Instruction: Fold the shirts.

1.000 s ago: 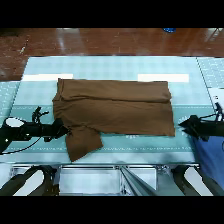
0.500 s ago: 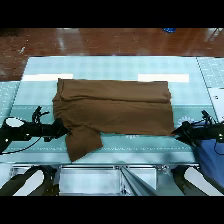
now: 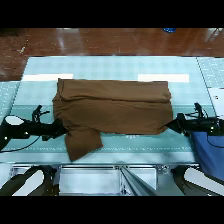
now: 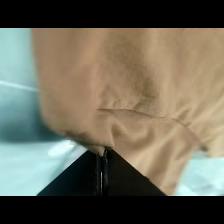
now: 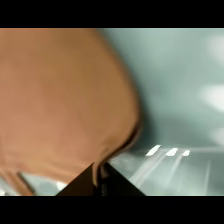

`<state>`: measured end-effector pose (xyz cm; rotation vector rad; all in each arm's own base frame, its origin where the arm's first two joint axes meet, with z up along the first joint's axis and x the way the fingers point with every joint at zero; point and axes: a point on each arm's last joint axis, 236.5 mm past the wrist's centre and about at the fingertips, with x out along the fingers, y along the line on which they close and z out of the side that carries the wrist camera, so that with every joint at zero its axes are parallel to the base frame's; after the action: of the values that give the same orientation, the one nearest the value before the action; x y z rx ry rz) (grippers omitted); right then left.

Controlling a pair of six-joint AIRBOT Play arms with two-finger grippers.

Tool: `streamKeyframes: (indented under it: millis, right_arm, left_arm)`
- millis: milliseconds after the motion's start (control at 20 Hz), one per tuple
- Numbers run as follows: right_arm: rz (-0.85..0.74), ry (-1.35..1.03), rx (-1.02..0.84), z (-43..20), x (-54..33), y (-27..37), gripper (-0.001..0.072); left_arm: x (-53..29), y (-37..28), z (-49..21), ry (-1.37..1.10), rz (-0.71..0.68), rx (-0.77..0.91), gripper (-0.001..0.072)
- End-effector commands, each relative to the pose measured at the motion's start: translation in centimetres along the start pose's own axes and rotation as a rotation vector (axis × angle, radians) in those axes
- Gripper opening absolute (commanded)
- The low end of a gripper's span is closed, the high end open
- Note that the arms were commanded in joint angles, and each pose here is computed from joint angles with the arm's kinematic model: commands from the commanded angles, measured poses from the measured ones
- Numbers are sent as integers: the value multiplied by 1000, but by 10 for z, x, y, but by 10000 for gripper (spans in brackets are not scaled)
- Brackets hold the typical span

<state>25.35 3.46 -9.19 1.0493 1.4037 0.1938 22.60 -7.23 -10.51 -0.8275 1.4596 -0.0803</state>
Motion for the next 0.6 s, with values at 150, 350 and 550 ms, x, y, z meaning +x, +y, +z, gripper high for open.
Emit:
streamKeyframes:
  millis: [150, 350, 550]
  right_arm:
    - [71, -104, -150, 54, -40, 58, 21]
    - [20, -141, -247, 85, -50, 81, 21]
    - [-18, -214, -271, 133, -40, 103, 21]
  left_arm:
    - [-59, -69, 79, -180, -95, 74, 18]
    - [-62, -101, 134, -183, -107, 112, 18]
    - [-44, -134, 184, -138, -122, 118, 18]
